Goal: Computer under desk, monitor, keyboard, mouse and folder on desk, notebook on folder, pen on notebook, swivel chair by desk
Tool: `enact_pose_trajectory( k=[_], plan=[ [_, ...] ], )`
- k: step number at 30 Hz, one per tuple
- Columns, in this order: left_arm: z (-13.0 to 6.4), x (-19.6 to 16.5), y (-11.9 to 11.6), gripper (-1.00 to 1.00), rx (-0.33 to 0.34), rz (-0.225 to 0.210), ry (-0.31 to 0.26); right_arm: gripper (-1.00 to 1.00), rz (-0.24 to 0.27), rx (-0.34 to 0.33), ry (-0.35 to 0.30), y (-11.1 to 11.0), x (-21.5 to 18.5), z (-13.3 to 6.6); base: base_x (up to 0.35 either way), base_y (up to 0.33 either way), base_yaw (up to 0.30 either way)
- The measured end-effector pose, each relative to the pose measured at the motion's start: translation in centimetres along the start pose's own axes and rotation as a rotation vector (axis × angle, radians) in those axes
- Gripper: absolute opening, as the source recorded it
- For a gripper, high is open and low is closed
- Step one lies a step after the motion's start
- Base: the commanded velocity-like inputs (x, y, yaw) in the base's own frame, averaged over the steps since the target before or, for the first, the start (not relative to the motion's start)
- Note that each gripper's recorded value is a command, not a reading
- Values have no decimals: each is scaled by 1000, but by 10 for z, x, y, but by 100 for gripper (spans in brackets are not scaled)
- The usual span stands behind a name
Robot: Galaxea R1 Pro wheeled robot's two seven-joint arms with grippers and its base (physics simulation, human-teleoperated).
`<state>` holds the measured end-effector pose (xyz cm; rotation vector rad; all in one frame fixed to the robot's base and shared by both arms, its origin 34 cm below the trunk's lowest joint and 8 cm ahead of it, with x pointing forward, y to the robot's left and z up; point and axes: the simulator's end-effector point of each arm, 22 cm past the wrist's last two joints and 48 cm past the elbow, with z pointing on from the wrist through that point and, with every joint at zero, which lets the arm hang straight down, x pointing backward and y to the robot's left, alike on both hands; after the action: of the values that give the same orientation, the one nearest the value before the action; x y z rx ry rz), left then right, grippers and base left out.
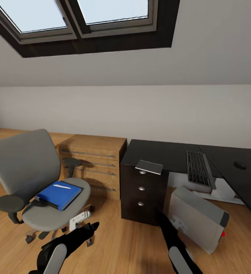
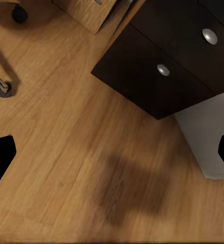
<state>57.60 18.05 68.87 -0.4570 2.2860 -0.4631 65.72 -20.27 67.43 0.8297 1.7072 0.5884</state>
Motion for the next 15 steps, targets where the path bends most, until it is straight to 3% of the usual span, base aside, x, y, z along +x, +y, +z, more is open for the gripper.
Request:
enact_pose_trajectory(
  k=[6, 8, 9, 12, 14, 15],
  plan=[
    [2, 13, -8, 100, -3, 18, 47, 100, -102, 35, 37, 1, 16, -5, -3, 0, 0],
    [5, 27, -10, 100, -9, 32, 81, 100, -169, 61, 63, -10, 28, -8, 0, 0, 0],
    [18, 51, 0, 100, -46, 35, 107, 100, -311, 111, 121, -44, 54, -17, 0, 0, 0],
    [30, 80, 17, 100, -106, 69, 130, 100, -450, 157, 178, -80, 75, -32, 0, 0, 0],
    [38, 98, 30, 100, -148, 107, 111, 100, -566, 196, 209, -110, 87, -47, 0, 0, 0],
    [38, 98, 32, 100, -155, 108, 99, 100, -589, 206, 215, -115, 88, -51, 0, 0, 0]
  ],
)
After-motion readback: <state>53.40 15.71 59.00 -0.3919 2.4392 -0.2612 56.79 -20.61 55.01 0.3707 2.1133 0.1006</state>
